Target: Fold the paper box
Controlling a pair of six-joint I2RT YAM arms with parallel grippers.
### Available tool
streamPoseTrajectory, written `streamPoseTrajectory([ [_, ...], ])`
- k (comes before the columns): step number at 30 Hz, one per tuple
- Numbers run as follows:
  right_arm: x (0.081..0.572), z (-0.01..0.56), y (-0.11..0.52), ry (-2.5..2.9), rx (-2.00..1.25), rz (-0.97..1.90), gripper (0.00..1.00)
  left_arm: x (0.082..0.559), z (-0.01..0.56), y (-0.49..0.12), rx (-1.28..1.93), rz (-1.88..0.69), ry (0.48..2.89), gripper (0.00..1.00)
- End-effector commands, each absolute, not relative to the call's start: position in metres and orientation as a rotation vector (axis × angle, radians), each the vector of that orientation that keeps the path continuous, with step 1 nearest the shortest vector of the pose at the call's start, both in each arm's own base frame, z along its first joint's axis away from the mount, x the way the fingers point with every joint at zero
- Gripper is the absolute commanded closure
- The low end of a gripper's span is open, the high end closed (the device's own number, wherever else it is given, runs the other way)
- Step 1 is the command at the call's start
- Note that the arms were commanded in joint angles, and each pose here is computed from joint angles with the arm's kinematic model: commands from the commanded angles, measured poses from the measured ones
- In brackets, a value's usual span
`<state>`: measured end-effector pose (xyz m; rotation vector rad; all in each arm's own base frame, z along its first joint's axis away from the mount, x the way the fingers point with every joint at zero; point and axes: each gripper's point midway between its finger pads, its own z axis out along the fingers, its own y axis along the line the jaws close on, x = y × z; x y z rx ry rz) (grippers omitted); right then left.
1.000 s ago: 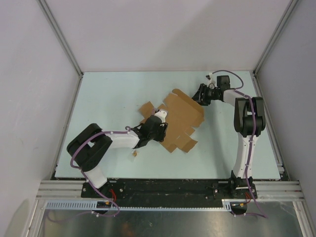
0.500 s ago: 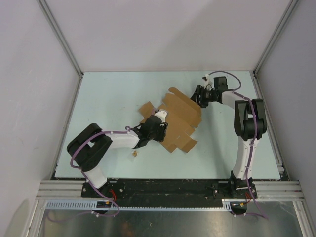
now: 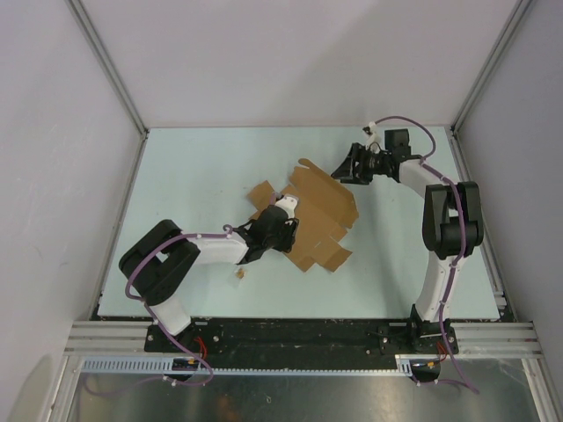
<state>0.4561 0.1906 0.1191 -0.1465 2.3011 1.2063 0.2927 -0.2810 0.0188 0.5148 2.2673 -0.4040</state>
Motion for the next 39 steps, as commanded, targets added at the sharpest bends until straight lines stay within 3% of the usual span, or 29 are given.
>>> streamPoseTrajectory([
  [1,0.448,0.133,0.198,2.268,-0.2,1.256,0.36,0.277,-0.002,-0.277,0.541,-0.421,2.346,0.52],
  [39,0.422,0.086,0.241,2.397,-0.37,1.138,0.34,0.274,-0.001,-0.272,0.539,-0.415,2.345,0.53],
])
